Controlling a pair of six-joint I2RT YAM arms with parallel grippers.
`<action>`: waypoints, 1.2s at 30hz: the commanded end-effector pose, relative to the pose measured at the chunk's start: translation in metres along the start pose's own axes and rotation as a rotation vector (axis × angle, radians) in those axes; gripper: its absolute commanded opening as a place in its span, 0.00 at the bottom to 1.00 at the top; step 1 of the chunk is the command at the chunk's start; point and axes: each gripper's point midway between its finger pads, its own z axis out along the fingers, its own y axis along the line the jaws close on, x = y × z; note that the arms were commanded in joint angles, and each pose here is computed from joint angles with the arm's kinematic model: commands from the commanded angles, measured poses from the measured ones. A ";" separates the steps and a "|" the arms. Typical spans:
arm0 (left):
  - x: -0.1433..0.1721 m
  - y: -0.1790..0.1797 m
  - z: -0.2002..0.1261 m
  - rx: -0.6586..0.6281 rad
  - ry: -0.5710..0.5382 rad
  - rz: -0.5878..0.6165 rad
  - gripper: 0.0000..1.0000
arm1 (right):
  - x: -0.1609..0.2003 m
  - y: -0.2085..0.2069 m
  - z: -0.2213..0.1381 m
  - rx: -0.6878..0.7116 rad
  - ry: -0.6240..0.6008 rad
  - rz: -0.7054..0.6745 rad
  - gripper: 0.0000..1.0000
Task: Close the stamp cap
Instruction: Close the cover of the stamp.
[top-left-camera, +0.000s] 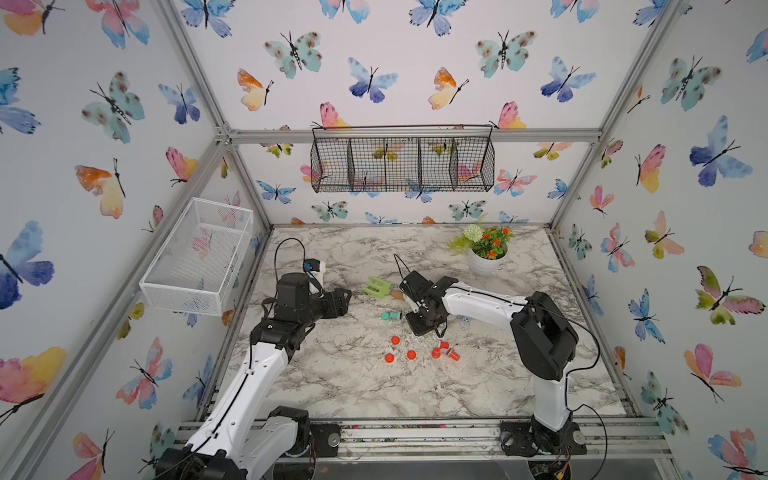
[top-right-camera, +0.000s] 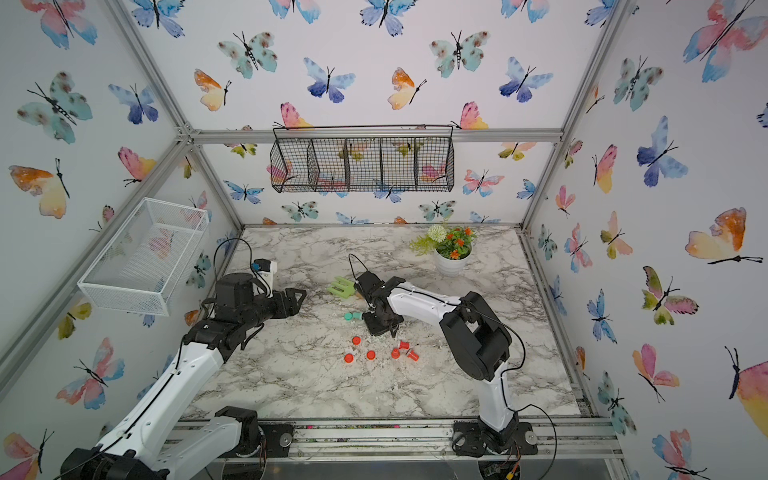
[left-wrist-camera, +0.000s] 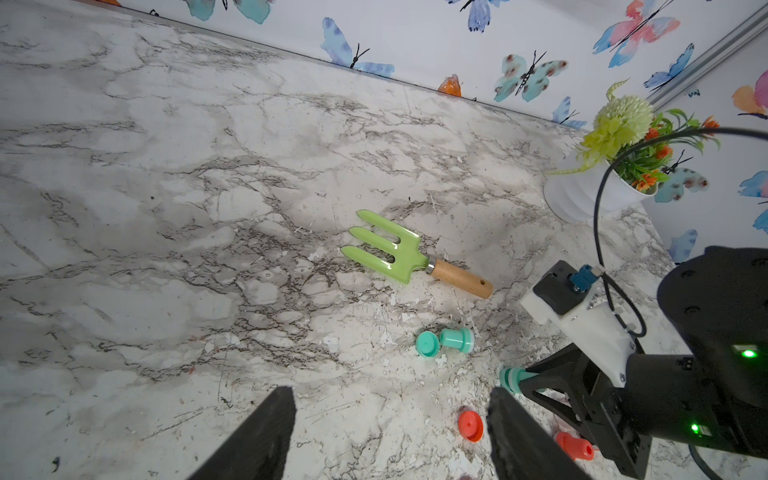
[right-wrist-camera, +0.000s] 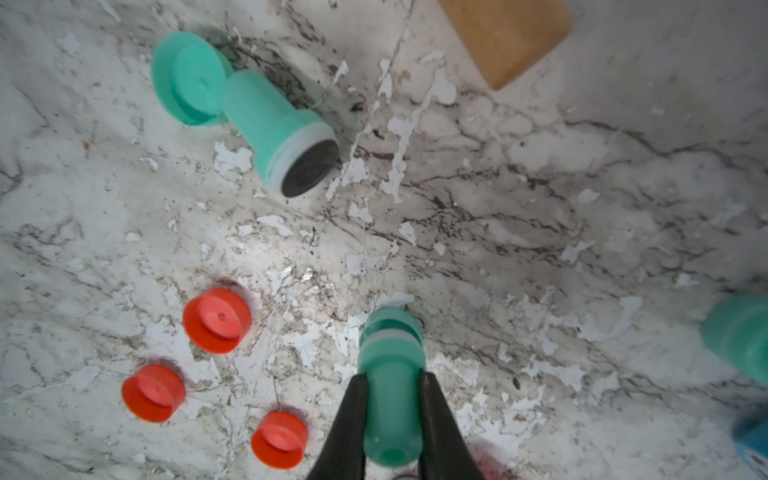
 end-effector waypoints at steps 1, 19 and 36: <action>-0.007 -0.005 -0.002 0.027 -0.019 0.005 0.75 | 0.005 -0.003 0.002 0.017 0.031 -0.009 0.08; -0.007 -0.004 -0.001 0.029 -0.015 0.002 0.75 | 0.027 -0.014 0.006 0.078 0.161 -0.051 0.08; -0.006 -0.003 0.000 0.028 -0.010 0.002 0.75 | 0.048 -0.039 0.008 0.221 0.306 -0.098 0.08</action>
